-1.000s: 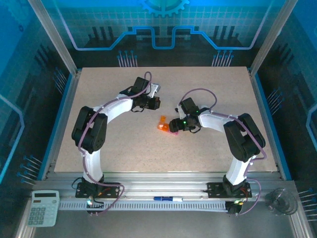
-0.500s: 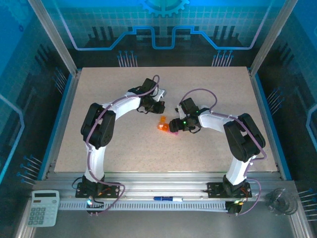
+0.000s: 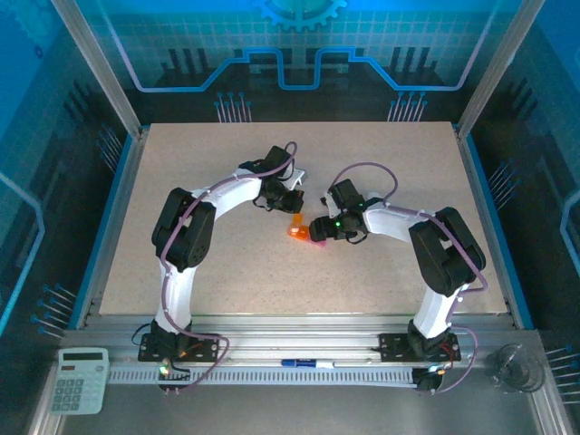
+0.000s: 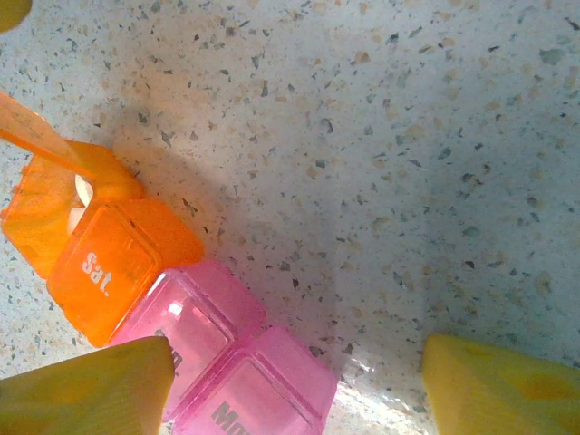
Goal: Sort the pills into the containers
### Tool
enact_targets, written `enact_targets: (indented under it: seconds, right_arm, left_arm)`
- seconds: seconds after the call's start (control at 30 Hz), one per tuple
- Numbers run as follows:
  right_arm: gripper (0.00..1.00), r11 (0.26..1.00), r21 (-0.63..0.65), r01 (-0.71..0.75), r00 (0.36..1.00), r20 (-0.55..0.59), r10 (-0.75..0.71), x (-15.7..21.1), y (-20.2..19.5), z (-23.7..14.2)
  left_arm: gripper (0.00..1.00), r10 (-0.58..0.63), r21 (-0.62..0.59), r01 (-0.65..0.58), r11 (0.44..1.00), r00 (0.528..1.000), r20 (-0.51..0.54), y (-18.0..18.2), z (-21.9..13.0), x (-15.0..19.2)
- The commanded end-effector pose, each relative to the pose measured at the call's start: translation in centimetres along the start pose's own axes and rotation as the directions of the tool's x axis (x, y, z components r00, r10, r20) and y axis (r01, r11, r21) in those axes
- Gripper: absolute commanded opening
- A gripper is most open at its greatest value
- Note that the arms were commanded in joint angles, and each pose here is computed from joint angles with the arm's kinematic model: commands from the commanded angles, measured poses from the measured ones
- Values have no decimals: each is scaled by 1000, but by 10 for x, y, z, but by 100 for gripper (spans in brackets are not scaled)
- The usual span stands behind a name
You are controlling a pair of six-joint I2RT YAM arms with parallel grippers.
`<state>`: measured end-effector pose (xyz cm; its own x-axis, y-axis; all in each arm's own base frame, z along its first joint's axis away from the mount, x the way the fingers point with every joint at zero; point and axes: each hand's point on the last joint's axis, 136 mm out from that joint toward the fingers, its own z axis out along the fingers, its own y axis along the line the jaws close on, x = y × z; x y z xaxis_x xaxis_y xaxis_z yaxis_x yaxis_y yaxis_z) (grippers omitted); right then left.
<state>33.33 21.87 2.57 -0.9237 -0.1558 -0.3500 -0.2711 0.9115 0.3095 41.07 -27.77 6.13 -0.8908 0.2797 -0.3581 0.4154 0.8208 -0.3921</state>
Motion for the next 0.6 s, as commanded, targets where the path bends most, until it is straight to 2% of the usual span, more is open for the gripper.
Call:
enact_targets:
  seconds: [0.0, 0.57]
  right_arm:
    - [74, 998, 62, -17, 997, -69, 21, 23, -13, 14]
    - [73, 997, 68, -23, 996, -83, 29, 27, -15, 19]
  left_arm:
    - [0, 25, 33, -25, 999, 1000, -9, -14, -10, 3]
    - [0, 11, 36, -11, 999, 1000, -3, -22, -25, 28]
